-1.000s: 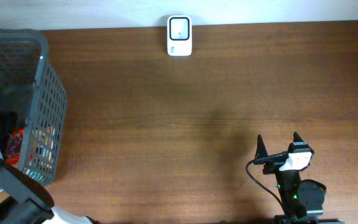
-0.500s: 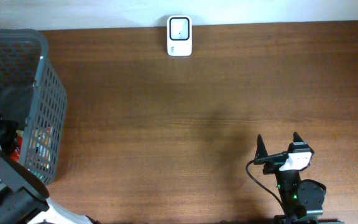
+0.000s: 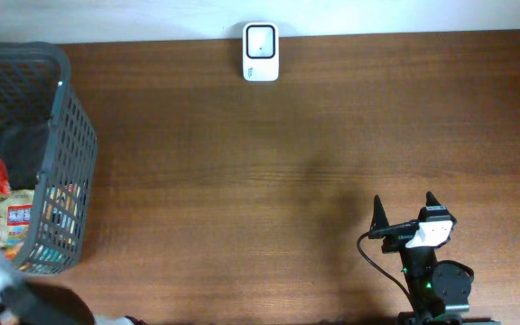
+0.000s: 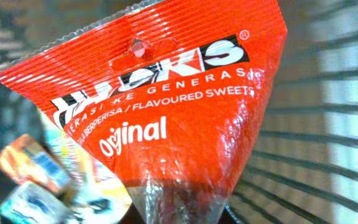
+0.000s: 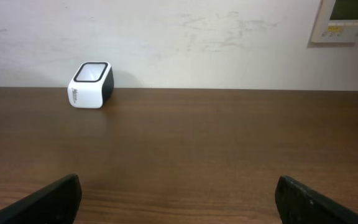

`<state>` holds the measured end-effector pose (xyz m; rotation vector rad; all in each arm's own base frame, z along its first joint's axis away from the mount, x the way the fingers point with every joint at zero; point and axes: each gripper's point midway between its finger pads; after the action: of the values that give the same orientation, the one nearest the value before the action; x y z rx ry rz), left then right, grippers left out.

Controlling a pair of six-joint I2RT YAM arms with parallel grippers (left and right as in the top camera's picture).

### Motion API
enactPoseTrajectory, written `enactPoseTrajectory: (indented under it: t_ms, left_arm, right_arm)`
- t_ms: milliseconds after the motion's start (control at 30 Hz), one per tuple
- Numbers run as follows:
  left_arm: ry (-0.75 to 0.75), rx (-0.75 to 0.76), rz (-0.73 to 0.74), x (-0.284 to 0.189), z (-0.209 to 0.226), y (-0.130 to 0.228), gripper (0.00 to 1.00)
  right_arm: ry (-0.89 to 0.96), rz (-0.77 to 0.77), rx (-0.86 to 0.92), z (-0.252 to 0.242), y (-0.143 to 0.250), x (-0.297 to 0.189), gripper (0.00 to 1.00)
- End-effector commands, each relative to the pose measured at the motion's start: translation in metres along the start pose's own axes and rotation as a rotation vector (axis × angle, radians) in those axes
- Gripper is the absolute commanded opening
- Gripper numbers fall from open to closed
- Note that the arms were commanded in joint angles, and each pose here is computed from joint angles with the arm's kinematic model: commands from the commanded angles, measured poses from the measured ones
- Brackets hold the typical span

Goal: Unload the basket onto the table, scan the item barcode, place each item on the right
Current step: 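Reach the left gripper into the grey basket and grasp the red candy bag, then lift the red candy bag out and place it on the table center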

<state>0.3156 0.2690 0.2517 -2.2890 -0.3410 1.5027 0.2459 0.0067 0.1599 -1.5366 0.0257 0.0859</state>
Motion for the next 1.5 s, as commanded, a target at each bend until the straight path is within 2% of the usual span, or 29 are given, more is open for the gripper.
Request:
enactPoseTrajectory:
  t_ms: [0, 200, 300, 333, 433, 533, 600, 733, 900, 1067, 1167, 1200, 1233, 1300, 1333, 1400, 1467]
  left_arm:
    - [0.316, 0.023, -0.021, -0.087, -0.048, 0.005, 0.00]
    - [0.781, 0.237, 0.015, -0.210, -0.121, 0.074, 0.00]
    - [0.931, 0.399, 0.030, -0.249, -0.145, 0.117, 0.00]
    - [0.995, 0.490, 0.049, -0.264, -0.155, 0.142, 0.00]
    - [1.062, 0.724, 0.122, -0.280, -0.168, 0.215, 0.00]
    - [0.993, 0.957, 0.164, -0.262, -0.170, 0.285, 0.00]
    - [0.859, 1.094, 0.175, -0.233, -0.165, 0.330, 0.00]
    - [0.616, 1.251, 0.143, -0.175, -0.157, 0.379, 0.00]
    - [0.399, 1.351, 0.190, -0.097, -0.148, 0.430, 0.00]
    - [0.316, 1.403, 0.486, -0.050, -0.113, 0.498, 0.00]
    - [0.242, 1.439, 0.573, -0.029, -0.091, 0.520, 0.00]
    - [0.211, 1.454, 0.585, -0.022, -0.084, 0.524, 0.02]
    - [0.184, 1.466, 0.598, -0.018, -0.077, 0.527, 0.15]
    - [0.152, 1.483, 0.611, -0.014, -0.069, 0.529, 0.42]
    - [0.151, 1.492, 0.613, -0.014, -0.068, 0.528, 0.64]
    - [0.167, 1.513, 0.609, -0.018, -0.071, 0.527, 0.77]
    - [0.177, 1.517, 0.602, -0.026, -0.080, 0.517, 0.79]
  right_arm:
    - [0.018, 0.005, -0.007, -0.004, 0.004, 0.000, 0.98]
    - [0.018, 0.005, -0.007, -0.004, 0.004, 0.000, 0.98]
    - [0.018, 0.005, -0.007, -0.004, 0.004, 0.000, 0.98]
    - [0.018, 0.005, -0.007, -0.004, 0.004, 0.000, 0.98]
    - [0.018, 0.005, -0.007, -0.004, 0.004, 0.000, 0.98]
    - [0.018, 0.005, -0.007, -0.004, 0.004, 0.000, 0.98]
    - [0.018, 0.005, -0.007, -0.004, 0.004, 0.000, 0.99]
    - [0.018, 0.005, -0.007, -0.004, 0.004, 0.000, 0.98]
    - [0.018, 0.005, -0.007, -0.004, 0.004, 0.000, 0.98]
    - [0.018, 0.005, -0.007, -0.004, 0.004, 0.000, 0.98]
    - [0.018, 0.005, -0.007, -0.004, 0.004, 0.000, 0.98]
    - [0.018, 0.005, -0.007, -0.004, 0.004, 0.000, 0.99]
    - [0.018, 0.005, -0.007, -0.004, 0.004, 0.000, 0.98]
    - [0.018, 0.005, -0.007, -0.004, 0.004, 0.000, 0.98]
    - [0.018, 0.005, -0.007, -0.004, 0.004, 0.000, 0.98]
    - [0.018, 0.005, -0.007, -0.004, 0.004, 0.000, 0.99]
    - [0.018, 0.005, -0.007, -0.004, 0.004, 0.000, 0.98]
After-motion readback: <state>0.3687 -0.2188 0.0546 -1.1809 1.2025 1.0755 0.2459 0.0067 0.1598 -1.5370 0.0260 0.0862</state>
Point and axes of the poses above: each gripper's point midway between its finger pads, its own x axis out along the fingers, its own z axis along the line the jaws close on, y = z × x, and after that the axes turned 1 degree about x, right-handed
